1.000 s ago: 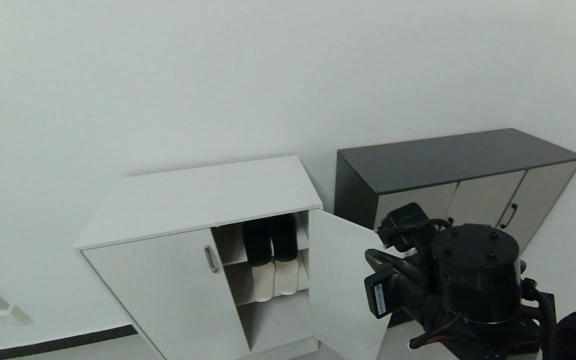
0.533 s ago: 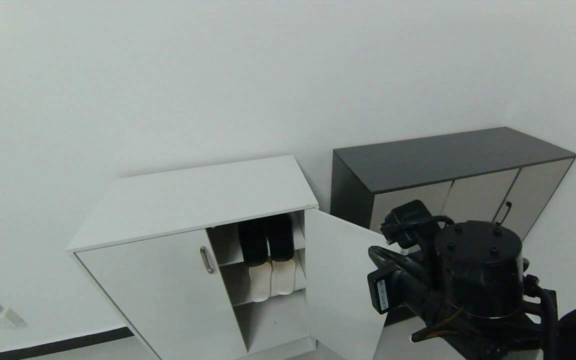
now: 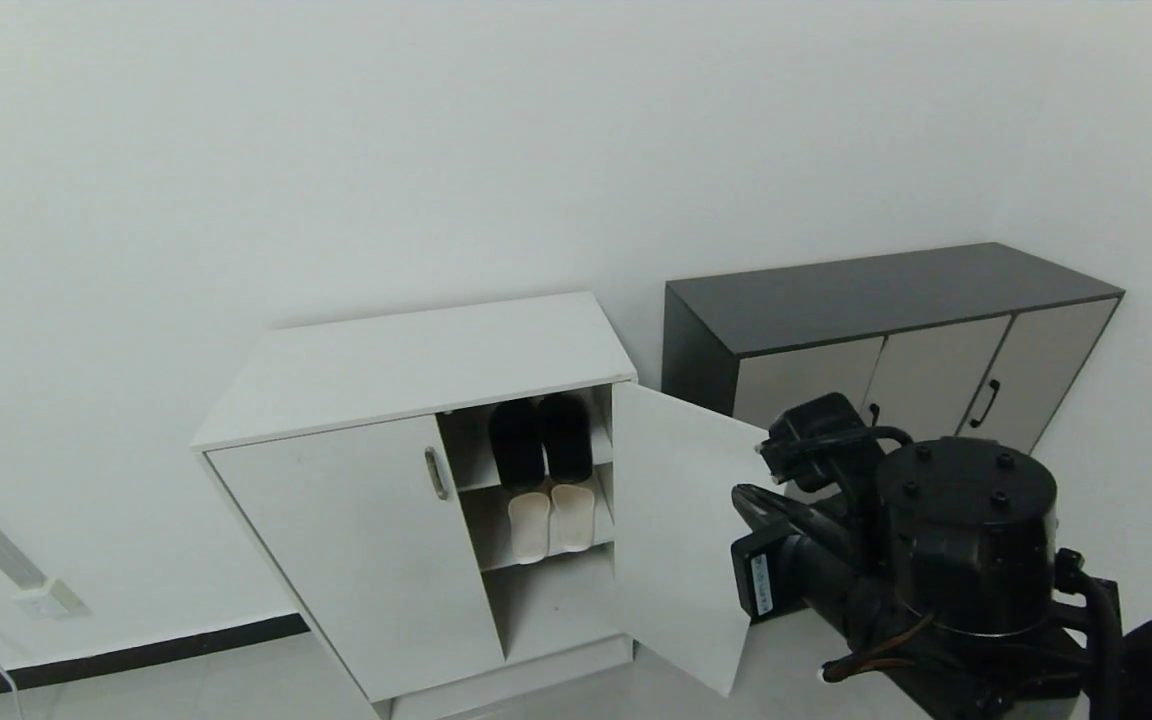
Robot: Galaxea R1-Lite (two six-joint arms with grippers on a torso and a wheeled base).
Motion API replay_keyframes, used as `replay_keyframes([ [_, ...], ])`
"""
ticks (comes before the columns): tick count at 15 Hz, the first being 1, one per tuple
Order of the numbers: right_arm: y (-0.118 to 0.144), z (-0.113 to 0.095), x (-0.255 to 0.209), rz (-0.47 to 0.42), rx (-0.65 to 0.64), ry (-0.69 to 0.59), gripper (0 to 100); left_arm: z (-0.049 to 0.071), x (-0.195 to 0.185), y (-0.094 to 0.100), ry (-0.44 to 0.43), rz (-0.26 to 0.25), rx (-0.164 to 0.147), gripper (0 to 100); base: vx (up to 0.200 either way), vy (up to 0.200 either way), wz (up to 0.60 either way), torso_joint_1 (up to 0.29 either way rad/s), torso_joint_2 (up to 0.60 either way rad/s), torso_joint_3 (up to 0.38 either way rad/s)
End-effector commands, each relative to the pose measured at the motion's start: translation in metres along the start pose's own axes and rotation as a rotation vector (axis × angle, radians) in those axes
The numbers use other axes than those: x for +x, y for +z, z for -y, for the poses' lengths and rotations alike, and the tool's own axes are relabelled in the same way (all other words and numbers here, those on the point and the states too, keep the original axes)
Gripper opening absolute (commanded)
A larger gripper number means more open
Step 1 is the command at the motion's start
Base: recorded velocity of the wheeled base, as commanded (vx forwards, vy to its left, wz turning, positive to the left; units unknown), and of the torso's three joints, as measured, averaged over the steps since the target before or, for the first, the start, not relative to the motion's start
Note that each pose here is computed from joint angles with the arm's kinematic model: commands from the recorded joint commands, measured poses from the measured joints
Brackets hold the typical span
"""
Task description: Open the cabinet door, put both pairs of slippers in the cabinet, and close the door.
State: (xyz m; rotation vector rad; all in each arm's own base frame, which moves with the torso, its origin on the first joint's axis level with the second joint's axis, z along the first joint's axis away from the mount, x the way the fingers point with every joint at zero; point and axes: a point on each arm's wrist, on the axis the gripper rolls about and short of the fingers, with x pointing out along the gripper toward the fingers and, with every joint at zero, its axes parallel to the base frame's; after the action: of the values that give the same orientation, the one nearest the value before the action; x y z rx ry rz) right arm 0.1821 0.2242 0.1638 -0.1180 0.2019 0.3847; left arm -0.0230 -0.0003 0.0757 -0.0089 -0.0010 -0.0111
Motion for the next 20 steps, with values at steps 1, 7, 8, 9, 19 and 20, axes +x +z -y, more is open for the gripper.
replay_keyframes([
  [1, 0.004, 0.01, 0.01, 0.014, 0.012, -0.041, 0, 0.0, 0.0, 0.0, 0.0, -0.001, 0.0, 0, 0.0, 0.0, 0.0, 0.0, 0.0, 0.0],
  [7, 0.023, 0.073, 0.098, -0.042, 0.112, -0.215, 0, 0.0, 0.0, 0.0, 0.0, 0.0, 0.0, 0, 0.0, 0.0, 0.0, 0.0, 0.0, 0.0],
  [8, 0.024, 0.081, 0.112, -0.053, 0.143, -0.218, 0, 0.0, 0.0, 0.0, 0.0, -0.001, 0.0, 0, 0.0, 0.0, 0.0, 0.0, 0.0, 0.0],
  [9, 0.023, 0.088, 0.124, -0.063, 0.164, -0.217, 0, 0.0, 0.0, 0.0, 0.0, -0.001, 0.0, 0, 0.0, 0.0, 0.0, 0.0, 0.0, 0.0],
  [19, -0.029, 0.135, 0.203, -0.155, 0.211, -0.316, 0, 0.0, 0.0, 0.0, 0.0, -0.001, -0.002, 0, 0.0, 0.0, 0.0, 0.0, 0.0, 0.0],
  [20, -0.033, 0.137, 0.206, -0.162, 0.212, -0.321, 0, 0.0, 0.0, 0.0, 0.0, -0.001, -0.002, 0, 0.0, 0.0, 0.0, 0.0, 0.0, 0.0],
])
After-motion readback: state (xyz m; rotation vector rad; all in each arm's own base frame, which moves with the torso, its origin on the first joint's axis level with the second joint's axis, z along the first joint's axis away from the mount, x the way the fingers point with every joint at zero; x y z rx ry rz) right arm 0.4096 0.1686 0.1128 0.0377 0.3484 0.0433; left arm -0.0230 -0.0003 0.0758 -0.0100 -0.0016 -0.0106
